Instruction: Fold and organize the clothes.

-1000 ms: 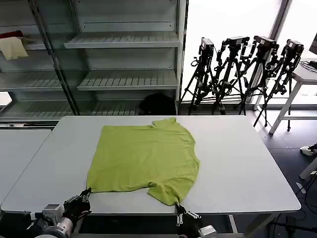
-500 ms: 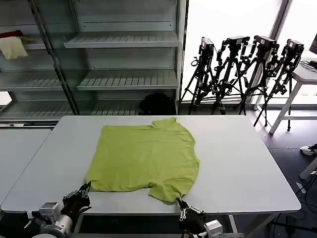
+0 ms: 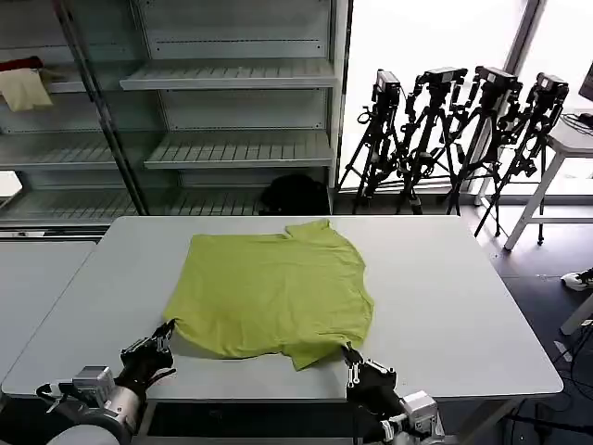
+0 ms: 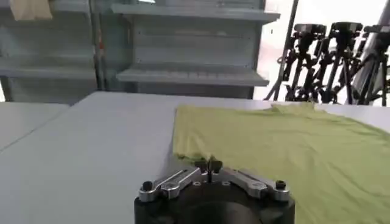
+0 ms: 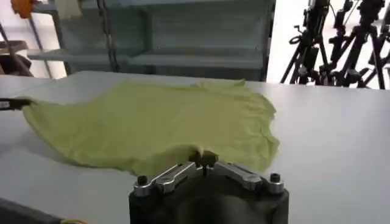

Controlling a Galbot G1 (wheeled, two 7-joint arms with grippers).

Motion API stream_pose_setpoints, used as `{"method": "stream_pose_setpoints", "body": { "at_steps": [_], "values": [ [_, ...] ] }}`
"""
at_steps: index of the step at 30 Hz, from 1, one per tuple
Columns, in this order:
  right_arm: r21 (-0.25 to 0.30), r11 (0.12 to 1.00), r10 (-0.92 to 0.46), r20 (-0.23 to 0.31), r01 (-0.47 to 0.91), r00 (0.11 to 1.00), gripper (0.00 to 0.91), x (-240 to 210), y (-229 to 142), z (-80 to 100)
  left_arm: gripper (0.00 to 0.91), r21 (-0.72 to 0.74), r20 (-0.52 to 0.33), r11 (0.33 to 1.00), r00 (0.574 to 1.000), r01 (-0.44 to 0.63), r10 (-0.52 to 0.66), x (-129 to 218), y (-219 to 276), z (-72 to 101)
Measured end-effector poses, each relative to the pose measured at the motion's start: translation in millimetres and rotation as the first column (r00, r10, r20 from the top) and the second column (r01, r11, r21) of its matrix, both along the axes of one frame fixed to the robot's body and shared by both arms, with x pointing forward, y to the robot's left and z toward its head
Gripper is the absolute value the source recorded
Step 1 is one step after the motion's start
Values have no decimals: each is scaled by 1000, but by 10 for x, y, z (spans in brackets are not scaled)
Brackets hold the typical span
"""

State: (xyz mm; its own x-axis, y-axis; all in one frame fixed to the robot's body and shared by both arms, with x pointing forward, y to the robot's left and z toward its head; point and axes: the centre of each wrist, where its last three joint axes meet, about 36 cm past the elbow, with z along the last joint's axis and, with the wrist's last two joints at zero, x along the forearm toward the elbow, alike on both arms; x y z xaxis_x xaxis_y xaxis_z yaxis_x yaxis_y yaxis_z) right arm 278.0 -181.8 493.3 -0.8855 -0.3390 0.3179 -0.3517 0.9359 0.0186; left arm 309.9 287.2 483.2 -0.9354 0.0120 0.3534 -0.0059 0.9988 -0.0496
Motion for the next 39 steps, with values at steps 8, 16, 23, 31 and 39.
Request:
{"method": "stream_pose_setpoints", "body": {
  "at_steps": [8,16,23,31,39],
  "values": [
    [31,998,42,109,-46,993,0,220,-85,-103,0,-11,31,1000,999,-16,16,202,15,9],
    [35,997,67,184,-75,981,0,492,-138,-203,0,-3,51,999,998,-37,37,418,43,17],
    [26,998,56,215,-63,975,0,766,-194,-298,0,17,50,996,995,-83,82,587,120,-29],
    [15,999,46,219,-51,975,0,1009,-223,-415,0,32,41,995,995,-95,93,705,161,-111],
    [4,1000,29,217,-31,976,0,1230,-220,-538,0,36,41,995,995,-88,87,810,126,-192]
  ]
}}
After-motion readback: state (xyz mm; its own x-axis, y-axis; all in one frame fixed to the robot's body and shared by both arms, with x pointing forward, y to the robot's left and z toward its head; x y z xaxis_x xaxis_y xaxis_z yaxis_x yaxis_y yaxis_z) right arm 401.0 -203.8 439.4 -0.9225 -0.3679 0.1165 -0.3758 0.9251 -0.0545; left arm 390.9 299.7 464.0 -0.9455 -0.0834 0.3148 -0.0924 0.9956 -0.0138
